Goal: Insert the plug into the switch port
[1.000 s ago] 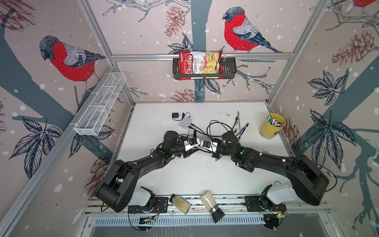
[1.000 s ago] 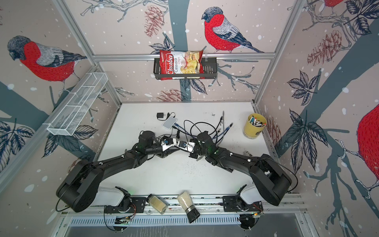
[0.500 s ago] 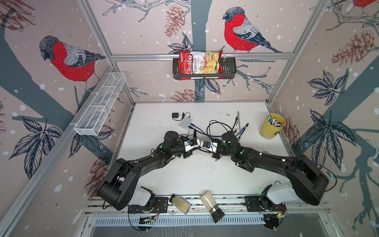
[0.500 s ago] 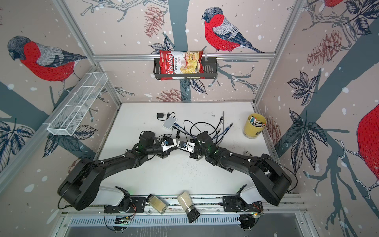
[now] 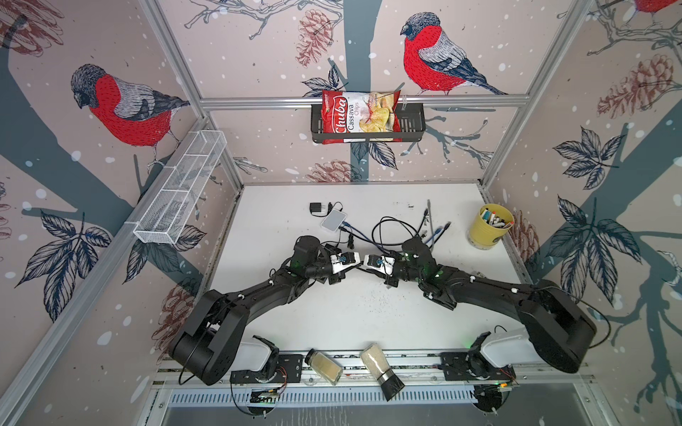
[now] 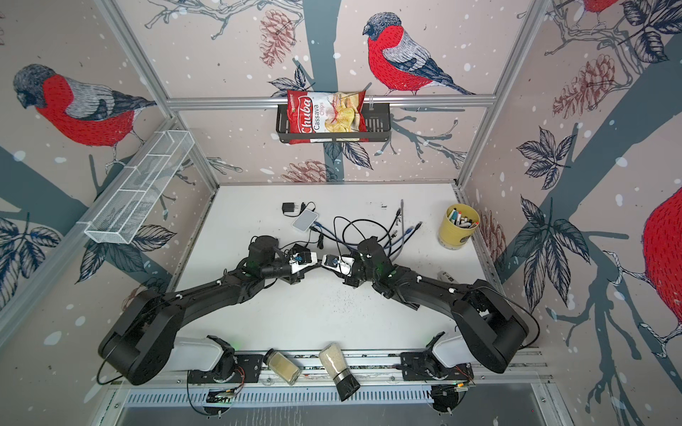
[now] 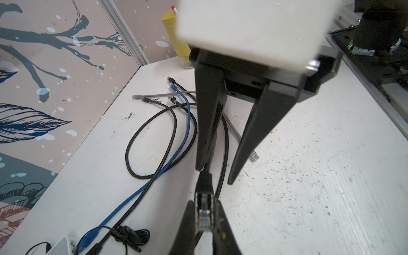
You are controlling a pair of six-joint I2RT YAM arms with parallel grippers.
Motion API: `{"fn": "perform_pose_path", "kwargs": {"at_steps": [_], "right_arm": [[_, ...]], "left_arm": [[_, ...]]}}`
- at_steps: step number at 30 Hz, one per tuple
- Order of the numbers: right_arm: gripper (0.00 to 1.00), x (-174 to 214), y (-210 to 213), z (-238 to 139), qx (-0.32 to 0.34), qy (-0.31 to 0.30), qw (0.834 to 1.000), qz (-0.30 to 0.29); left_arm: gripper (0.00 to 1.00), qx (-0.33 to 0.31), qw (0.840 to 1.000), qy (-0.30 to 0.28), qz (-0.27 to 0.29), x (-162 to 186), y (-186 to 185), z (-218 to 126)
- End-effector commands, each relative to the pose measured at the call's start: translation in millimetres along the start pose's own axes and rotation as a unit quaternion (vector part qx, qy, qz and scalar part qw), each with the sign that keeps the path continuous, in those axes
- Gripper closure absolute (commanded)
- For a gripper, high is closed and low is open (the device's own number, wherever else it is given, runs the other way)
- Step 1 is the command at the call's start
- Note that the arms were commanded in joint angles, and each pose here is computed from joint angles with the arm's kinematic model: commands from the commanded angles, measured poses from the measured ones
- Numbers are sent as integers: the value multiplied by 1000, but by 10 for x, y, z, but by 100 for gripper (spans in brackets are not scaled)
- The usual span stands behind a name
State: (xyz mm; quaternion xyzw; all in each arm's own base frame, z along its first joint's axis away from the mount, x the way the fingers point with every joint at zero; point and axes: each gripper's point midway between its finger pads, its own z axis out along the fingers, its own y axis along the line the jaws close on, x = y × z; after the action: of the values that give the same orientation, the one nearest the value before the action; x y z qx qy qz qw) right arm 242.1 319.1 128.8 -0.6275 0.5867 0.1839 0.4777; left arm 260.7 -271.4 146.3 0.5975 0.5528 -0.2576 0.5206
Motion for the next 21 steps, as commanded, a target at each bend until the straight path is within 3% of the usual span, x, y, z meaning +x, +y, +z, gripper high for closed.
{"fn": "perform_pose_path", "kwargs": {"at_steps": [1,14,21], "right_arm": [[71,-99,22,-48,-15,-24,1000,-10],[71,-159,105,23,-53,-39,998,-13],[77,-206,80,33,-49,-50,997,-13]], "left_arm": [[99,18,1000,-7,7,-38,-58,-15],[100,42,999,-10,5,-74,-107,-9],[100,41,999,-9,5,-76,-103,-12]]}}
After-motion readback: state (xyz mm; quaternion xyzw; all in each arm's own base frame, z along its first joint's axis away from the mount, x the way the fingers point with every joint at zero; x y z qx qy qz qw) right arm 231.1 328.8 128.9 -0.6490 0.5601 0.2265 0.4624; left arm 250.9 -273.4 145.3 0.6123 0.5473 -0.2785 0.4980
